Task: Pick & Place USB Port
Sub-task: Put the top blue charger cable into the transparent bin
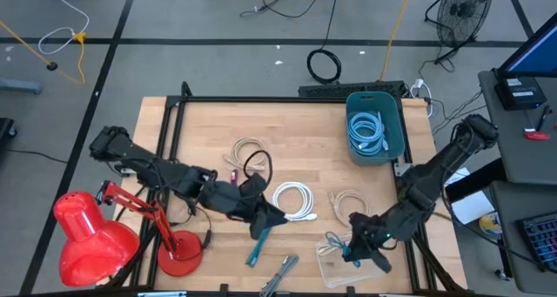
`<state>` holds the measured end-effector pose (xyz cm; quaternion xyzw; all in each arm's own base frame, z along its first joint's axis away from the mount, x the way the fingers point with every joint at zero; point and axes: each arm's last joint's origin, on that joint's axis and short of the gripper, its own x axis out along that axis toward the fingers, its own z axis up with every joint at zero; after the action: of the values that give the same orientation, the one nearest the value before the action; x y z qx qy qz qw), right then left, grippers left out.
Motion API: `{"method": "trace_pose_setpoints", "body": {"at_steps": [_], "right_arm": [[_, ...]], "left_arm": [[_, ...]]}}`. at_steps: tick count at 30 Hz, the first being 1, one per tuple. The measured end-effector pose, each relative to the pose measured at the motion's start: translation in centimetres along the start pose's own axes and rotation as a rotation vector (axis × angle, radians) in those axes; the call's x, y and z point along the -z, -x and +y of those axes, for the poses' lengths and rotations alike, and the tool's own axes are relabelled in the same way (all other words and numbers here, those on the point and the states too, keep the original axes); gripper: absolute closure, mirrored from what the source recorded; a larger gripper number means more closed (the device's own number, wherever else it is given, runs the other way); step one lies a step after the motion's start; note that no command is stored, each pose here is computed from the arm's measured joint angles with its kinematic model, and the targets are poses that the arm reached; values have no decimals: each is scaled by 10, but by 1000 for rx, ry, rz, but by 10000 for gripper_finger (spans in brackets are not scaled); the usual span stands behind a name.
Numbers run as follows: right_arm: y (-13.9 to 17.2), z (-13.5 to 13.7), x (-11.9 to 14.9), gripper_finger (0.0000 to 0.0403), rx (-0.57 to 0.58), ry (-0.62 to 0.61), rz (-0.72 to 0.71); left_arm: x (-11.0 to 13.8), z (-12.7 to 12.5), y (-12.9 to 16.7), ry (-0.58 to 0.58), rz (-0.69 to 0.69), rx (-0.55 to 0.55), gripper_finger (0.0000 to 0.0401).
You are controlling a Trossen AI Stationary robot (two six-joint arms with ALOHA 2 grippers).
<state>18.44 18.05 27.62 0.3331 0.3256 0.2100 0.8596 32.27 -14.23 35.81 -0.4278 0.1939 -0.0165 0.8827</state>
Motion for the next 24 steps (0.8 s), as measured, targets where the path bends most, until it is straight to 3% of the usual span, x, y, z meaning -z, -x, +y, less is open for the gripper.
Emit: {"method": "trace_pose_setpoints", "body": {"at_steps": [5, 15, 24], "right_arm": [[-17, -12, 12, 360, 90, -39, 95], [-60, -20, 53, 360, 102, -113, 386], [-71, -33, 65, 360, 216, -51, 398]], "left_arm": [[11, -5, 3, 1, 12, -1, 254], [30, -15, 9, -18, 33, -4, 254], [42, -18, 13, -23, 39, -30, 254]]}}
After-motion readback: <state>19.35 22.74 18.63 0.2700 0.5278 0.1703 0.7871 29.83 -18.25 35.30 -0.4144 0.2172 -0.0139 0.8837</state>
